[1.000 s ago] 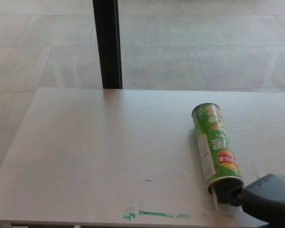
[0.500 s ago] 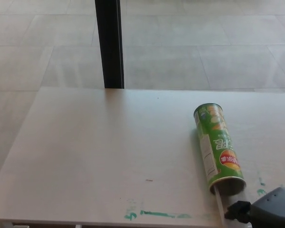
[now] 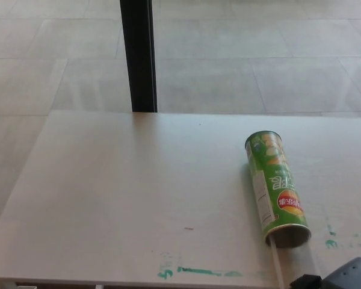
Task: Use the finger on the right hand of the robot to pull out the chips tray kept inside a container in the middle of the desk
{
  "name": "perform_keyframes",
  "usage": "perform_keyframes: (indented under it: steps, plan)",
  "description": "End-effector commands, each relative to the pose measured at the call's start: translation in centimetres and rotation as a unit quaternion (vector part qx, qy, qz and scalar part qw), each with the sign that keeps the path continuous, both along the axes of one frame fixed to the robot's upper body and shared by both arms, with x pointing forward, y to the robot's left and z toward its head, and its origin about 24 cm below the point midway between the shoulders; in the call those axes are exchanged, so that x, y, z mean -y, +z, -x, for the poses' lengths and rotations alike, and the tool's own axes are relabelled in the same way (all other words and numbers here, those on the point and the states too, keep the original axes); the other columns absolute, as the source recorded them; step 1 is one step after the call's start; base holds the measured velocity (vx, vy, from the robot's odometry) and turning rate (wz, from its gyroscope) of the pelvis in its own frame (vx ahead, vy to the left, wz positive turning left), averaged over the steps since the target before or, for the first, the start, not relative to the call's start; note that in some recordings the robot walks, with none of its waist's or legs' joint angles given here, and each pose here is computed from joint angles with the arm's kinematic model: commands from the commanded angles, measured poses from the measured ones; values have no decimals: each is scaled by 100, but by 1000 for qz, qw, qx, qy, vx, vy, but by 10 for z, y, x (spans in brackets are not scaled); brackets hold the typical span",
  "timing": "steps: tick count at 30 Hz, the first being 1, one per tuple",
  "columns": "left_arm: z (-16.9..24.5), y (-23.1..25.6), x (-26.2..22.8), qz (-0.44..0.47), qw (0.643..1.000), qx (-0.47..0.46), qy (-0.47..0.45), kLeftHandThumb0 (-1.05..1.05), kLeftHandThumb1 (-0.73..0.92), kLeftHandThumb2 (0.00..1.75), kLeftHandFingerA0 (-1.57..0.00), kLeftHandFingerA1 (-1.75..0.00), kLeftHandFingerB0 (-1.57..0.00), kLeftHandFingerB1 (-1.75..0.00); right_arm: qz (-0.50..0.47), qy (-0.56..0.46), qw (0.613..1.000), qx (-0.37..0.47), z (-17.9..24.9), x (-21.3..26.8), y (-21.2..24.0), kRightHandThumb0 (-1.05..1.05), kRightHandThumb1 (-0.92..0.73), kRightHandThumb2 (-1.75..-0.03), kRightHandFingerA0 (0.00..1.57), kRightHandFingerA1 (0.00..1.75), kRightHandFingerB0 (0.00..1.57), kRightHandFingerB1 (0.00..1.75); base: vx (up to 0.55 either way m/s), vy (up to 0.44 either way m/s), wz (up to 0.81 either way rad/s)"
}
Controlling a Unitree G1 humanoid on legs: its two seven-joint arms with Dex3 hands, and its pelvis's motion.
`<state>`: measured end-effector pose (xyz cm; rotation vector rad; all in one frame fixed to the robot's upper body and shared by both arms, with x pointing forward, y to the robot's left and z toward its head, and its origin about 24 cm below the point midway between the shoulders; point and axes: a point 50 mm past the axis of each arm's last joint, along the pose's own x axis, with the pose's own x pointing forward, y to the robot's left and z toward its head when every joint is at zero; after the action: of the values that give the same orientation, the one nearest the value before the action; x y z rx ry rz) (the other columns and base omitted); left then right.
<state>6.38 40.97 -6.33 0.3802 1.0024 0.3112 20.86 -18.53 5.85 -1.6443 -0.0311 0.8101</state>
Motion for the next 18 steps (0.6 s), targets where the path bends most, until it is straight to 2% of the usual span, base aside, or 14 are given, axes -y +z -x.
perform_keyframes:
  steps: [1,11,17,18]
  plan:
    - [0,6,-7,-14,1000,-1,-1,-42,73,62,-49,-52,-46,-41,-8,-1,999,-36,14,2,-11,-22,-53,-58,90,137,43,41,0,0,0]
    - [1,6,-7,-15,1000,-1,1,-43,75,62,-49,-48,-45,-40,-19,-3,999,-37,25,3,-6,-25,-53,-61,87,143,41,42,0,0,0]
    - [2,6,-6,-16,1000,1,4,-42,73,62,-52,-56,-48,-42,-28,-12,998,-47,30,3,-2,-24,-55,-60,88,141,41,41,0,0,0]
    - [2,6,-7,-15,1000,0,4,-43,73,62,-51,-51,-48,-42,-26,-15,998,-49,31,3,-1,-25,-56,-60,86,141,40,40,0,0,0]
